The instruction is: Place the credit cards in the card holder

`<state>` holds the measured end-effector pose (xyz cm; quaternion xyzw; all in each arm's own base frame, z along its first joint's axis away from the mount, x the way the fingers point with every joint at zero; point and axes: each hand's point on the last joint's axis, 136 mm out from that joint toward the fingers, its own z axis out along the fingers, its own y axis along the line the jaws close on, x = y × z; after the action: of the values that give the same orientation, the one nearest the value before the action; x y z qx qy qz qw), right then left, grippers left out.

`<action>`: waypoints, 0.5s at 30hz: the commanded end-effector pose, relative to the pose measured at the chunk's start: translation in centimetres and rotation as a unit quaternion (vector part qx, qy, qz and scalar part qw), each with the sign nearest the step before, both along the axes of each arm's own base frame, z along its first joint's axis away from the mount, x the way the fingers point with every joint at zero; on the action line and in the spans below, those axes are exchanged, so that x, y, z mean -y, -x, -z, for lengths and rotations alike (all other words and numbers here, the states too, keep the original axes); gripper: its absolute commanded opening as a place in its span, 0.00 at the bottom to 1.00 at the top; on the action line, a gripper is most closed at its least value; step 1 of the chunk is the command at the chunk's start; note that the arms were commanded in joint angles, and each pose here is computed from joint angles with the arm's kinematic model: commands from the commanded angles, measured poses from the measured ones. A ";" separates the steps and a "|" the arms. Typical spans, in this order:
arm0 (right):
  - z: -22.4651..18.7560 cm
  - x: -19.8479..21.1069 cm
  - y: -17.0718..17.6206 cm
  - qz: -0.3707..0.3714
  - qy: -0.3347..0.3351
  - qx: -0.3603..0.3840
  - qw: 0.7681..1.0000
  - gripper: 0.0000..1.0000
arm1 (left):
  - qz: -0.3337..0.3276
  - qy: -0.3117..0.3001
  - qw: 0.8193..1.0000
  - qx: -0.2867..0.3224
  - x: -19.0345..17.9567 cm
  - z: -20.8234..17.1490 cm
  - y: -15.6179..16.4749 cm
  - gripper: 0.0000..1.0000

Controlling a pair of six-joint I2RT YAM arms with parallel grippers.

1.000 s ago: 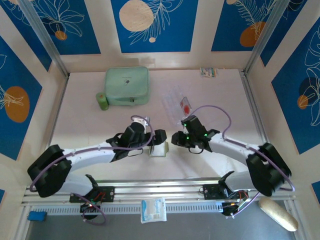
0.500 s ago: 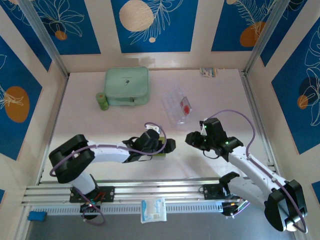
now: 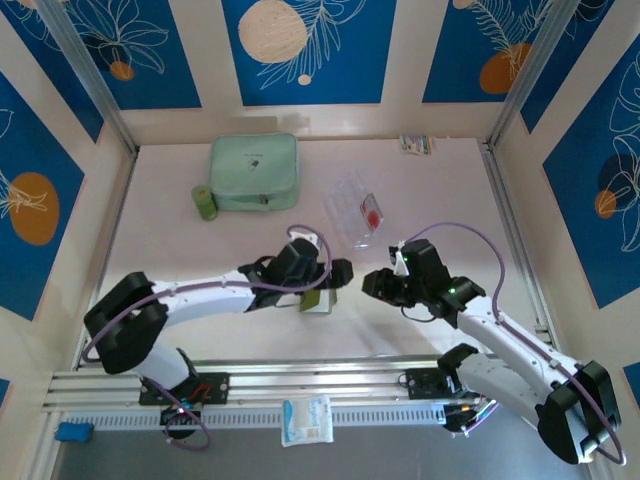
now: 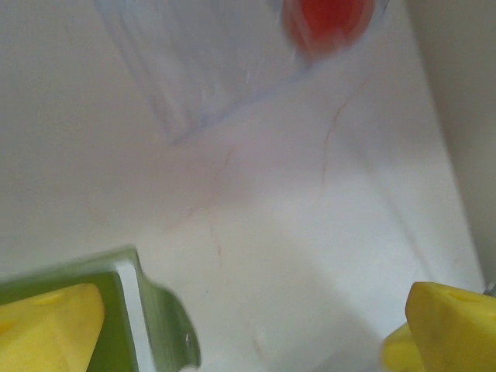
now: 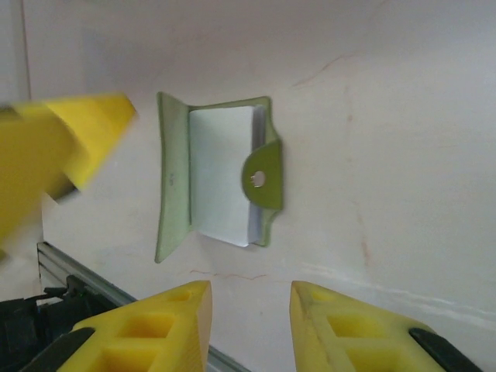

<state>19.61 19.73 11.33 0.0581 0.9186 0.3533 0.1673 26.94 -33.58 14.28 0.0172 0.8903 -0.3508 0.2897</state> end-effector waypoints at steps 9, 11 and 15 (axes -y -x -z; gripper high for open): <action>-4.6 -9.3 -3.0 -0.074 -0.021 0.039 0.996 0.26 | -0.094 -0.119 0.988 -0.006 -11.9 -3.0 -2.0 1.00; -4.3 -10.8 -3.5 -0.088 -0.019 0.035 0.995 0.25 | -0.103 -0.145 0.984 -0.015 -13.6 -2.1 -1.8 1.00; -2.6 -12.6 -4.1 -0.103 -0.003 0.018 0.995 0.21 | -0.102 -0.183 0.977 -0.043 -15.5 0.4 -0.9 1.00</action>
<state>23.52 31.40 14.68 -0.0297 0.9121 0.3788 0.1540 29.60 -20.68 16.85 -0.0506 0.9224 -0.2160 0.3163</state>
